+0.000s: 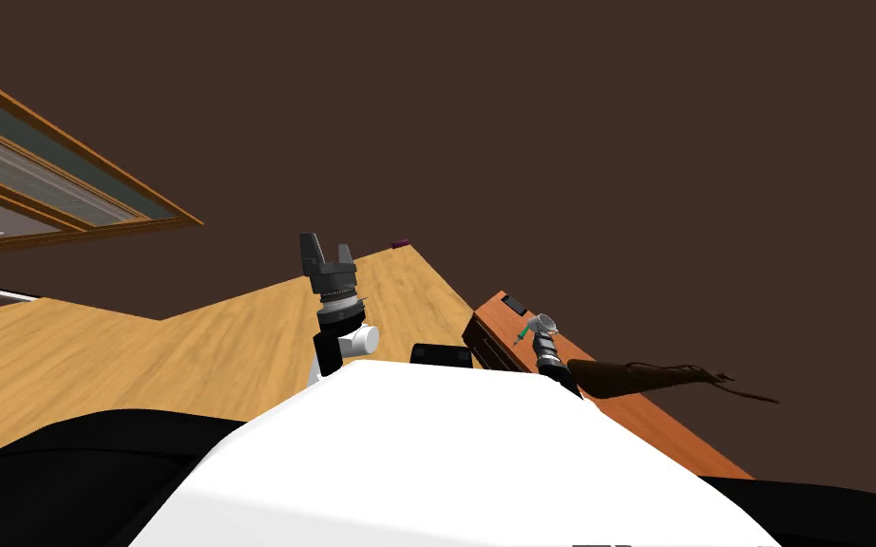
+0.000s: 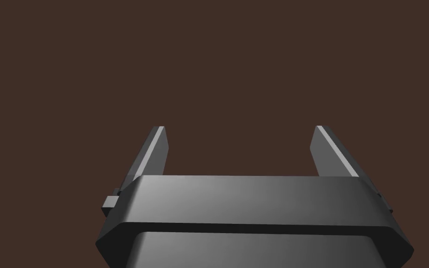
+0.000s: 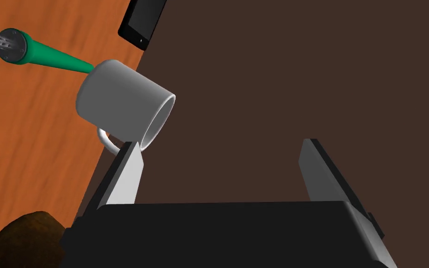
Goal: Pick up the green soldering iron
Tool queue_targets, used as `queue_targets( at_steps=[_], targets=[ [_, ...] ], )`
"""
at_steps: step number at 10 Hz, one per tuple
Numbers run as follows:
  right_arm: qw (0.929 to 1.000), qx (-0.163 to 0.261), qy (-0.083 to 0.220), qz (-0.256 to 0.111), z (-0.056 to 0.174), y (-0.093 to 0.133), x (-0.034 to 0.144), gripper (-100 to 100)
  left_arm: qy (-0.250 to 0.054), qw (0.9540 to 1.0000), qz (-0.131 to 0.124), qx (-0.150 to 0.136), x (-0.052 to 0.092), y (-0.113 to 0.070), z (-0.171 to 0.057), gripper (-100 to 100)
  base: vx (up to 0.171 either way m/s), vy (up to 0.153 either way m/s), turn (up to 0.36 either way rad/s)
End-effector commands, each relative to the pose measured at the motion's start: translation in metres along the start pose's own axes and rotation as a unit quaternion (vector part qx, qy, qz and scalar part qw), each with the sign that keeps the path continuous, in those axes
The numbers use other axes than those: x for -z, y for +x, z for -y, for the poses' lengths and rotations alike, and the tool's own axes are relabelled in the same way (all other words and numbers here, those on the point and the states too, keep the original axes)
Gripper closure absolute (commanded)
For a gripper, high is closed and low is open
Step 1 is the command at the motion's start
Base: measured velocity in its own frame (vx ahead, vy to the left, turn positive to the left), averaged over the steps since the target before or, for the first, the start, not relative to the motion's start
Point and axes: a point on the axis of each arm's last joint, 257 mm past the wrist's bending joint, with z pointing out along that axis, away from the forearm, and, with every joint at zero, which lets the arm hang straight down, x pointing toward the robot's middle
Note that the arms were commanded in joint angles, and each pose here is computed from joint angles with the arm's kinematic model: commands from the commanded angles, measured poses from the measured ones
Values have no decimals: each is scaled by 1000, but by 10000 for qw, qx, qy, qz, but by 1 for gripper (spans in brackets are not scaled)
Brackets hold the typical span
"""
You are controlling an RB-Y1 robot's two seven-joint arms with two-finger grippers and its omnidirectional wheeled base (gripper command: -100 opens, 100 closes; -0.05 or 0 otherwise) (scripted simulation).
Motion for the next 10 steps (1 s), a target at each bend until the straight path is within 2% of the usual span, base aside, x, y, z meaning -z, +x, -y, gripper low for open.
queue_targets(
  at_steps=[1,2,3,4,5,7,8,9,10],
  targets=[
    [9996,34,287,54,19,-7,4,-100,0,10000,0,0,0,0,0,0,-9,-20,267],
    [9975,84,682,142,50,-19,11,-100,0,10000,0,0,0,0,0,0,-6,-11,323],
    [9975,84,686,142,50,-19,11,-100,0,10000,0,0,0,0,0,0,-3,-9,292],
    [9938,132,1081,224,81,-31,19,-100,0,10000,0,0,0,0,0,0,1,-4,390],
    [9938,132,1081,224,81,-31,19,-100,0,10000,0,0,0,0,0,0,3,-10,215],
    [9831,232,1779,371,134,-54,39,-100,0,10000,0,0,0,0,0,0,7,-3,386],
    [9818,229,1847,371,139,-54,41,-100,0,10000,0,-1,0,0,0,0,10,-8,234],
    [9738,276,2214,435,166,-66,55,-100,-1,10000,0,-1,0,0,0,0,12,-3,337],
    [9738,276,2214,435,166,-66,55,-100,-1,10000,0,-1,0,0,0,0,10,-5,178]
  ],
)
